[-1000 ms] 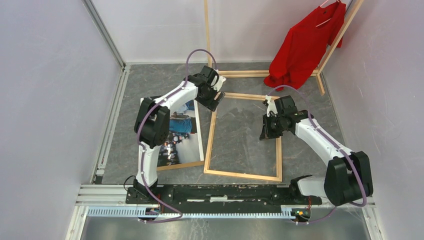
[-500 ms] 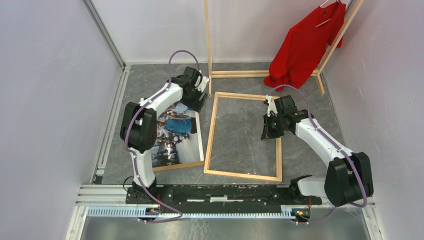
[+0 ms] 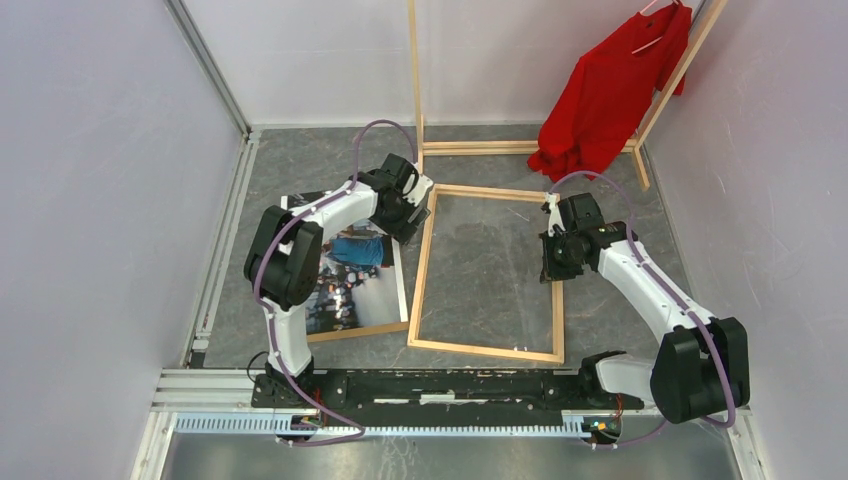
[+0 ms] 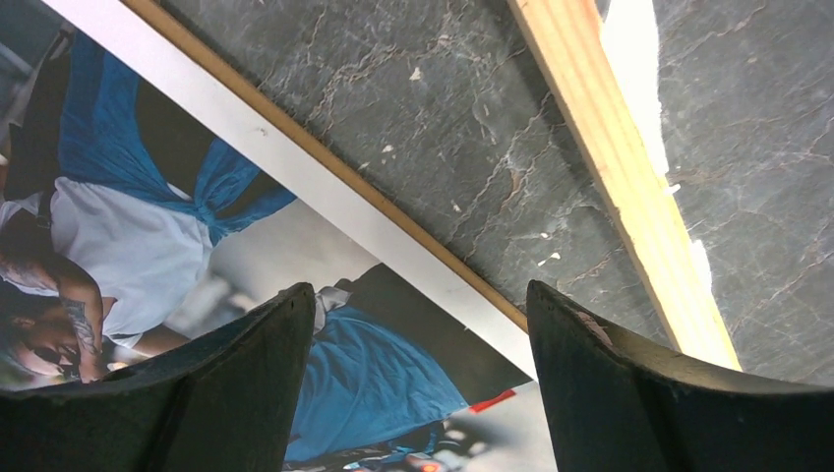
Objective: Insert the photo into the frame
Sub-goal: Place the photo frame item in the photo frame.
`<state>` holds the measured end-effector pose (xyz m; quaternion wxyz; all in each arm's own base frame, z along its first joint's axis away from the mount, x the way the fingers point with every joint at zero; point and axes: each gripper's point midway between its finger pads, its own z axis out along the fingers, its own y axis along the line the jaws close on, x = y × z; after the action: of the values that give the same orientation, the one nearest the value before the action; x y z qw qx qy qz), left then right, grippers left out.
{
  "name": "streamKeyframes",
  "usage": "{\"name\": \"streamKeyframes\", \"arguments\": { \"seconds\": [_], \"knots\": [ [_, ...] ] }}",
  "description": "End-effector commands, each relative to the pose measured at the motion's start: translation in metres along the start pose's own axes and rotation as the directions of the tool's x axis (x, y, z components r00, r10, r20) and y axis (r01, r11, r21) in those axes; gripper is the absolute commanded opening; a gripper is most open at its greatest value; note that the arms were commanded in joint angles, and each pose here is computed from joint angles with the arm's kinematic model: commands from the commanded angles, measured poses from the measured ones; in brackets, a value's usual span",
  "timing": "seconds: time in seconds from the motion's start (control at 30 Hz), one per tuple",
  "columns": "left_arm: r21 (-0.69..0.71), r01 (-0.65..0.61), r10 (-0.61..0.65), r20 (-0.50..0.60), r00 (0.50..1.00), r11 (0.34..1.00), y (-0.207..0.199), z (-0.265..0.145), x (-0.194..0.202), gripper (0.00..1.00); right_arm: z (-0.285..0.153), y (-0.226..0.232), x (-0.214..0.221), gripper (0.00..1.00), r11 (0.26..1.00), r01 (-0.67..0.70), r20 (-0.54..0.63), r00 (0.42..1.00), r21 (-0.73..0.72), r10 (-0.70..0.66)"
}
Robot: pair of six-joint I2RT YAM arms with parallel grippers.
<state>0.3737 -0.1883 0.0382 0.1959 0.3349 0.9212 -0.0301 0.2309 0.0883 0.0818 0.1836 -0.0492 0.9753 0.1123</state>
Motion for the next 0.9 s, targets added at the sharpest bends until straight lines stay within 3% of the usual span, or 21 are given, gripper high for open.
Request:
{"name": "streamKeyframes", "arguments": {
  "seconds": [0.0,0.6,0.7,0.73,0.87],
  "knots": [
    [-0.003,-0.023,0.024,0.111,0.994,1.0,0.001,-0.015,-0.032,0.85,-0.005,0.0,-0.004,0.0,1.0,0.013,0.023,1.0,0.002,-0.013],
    [-0.002,-0.049,0.049,0.089,0.995,0.999,-0.002,-0.007,-0.016,0.85,0.001,0.027,-0.01,0.0,0.987,-0.037,0.082,0.995,-0.156,0.05],
    [-0.007,-0.053,0.054,0.087,0.995,0.999,-0.001,-0.008,-0.015,0.85,0.002,0.019,-0.008,0.22,0.993,-0.033,0.069,0.997,-0.114,0.041],
    [-0.008,-0.054,0.054,0.09,0.994,0.999,-0.001,-0.01,-0.015,0.85,0.004,0.016,-0.008,0.45,0.995,-0.031,0.074,0.997,-0.095,0.038],
    [-0.012,-0.057,0.057,0.088,0.994,0.998,-0.001,-0.011,-0.013,0.85,0.008,0.015,-0.006,0.57,0.995,-0.032,0.072,0.997,-0.095,0.039]
  ]
}}
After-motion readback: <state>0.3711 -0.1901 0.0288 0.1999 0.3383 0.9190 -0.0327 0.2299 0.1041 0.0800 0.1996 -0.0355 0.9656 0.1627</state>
